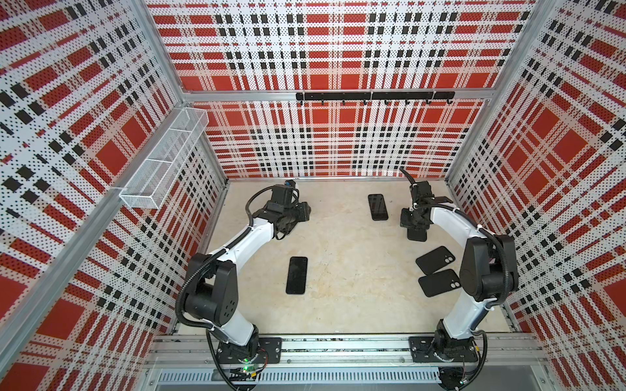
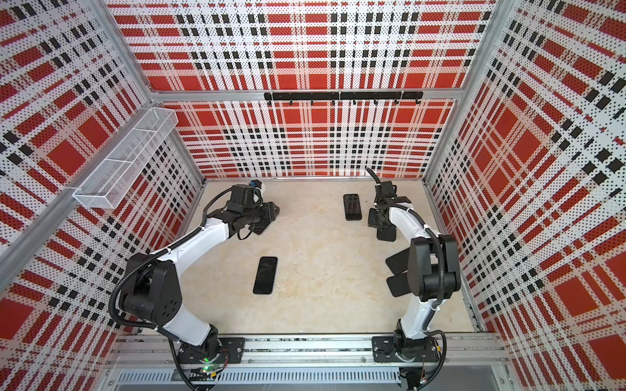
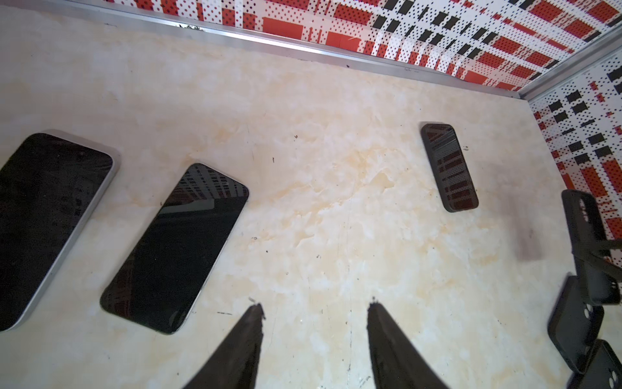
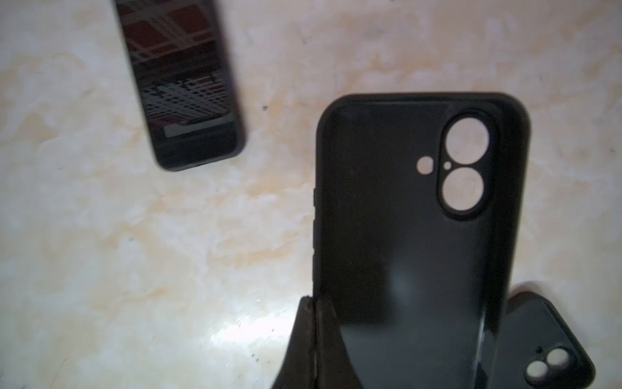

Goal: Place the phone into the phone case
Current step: 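Carry the black case to the table center and release it with the right gripper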

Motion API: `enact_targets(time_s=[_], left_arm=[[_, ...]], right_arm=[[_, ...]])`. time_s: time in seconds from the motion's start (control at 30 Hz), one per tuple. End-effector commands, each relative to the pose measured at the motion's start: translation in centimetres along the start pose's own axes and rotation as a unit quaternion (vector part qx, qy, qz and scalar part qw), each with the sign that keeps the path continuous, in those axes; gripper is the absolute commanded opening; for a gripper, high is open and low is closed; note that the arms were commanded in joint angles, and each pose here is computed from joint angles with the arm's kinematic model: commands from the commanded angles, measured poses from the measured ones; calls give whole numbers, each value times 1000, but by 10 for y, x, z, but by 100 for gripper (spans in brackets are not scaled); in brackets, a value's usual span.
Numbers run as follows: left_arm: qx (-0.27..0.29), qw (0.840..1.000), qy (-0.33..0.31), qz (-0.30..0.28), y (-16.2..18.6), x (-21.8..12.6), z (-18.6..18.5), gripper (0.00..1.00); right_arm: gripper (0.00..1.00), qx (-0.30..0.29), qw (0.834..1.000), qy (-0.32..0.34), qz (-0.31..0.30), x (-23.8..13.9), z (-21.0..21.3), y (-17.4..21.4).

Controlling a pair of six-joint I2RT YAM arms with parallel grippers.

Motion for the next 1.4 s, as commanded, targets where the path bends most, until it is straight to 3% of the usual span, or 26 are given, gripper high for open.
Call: enact_targets(time_s=[0.0, 0.13, 0.3, 0.37, 0.47, 0.6, 0.67, 0.77, 0.83, 0.93, 1.2, 1.37], left_arm=[[1, 1000, -9, -7, -4, 2, 9, 54], [-3, 1000, -14, -12, -8, 1, 14, 54], [-4, 1000, -19, -8, -6, 4, 17, 53], [-4, 1000, -25, -7, -5, 5, 19, 53], [-3, 1000, -30, -4, -4, 7, 22, 53], [-3, 1000, -29, 0, -4, 8, 23, 53], [-4, 1000, -29, 1, -4, 8, 23, 53], [-3, 1000, -26, 3, -3, 8, 22, 53], [-2, 1000, -24, 3, -3, 8, 21, 53], [-10, 999, -30, -1, -8, 6, 30, 53], [-14, 999, -36, -5, -12, 4, 36, 53], [-14, 999, -35, -3, -11, 5, 35, 53]], right_arm=[[0, -85, 994, -72, -18, -25, 47, -5], [0, -192, 976, -97, -32, -37, 96, -5], [1, -390, 910, -126, -64, -38, 165, 15], [0, -459, 873, -147, -76, -35, 183, 28], [0, -577, 793, -174, -90, -29, 203, 54], [0, -691, 685, -210, -94, -27, 215, 85], [0, -727, 642, -227, -83, -26, 214, 98], [0, -754, 603, -255, -57, -25, 214, 110], [0, -762, 589, -266, -35, -23, 213, 113], [0, -767, 585, -263, -6, -9, 211, 112], [0, -759, 604, -241, -1, 20, 217, 100], [0, -743, 629, -225, 26, 45, 213, 104]])
Point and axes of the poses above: each gripper's point midway between its finger pads, its own x axis out along the fingers, its own z axis along the line the jaws close on, y = z × x, the point moved 1 cm from there along -x, back along the fingers, and after that the axes turned 11 degrees about -x, right-handed, at the moved point
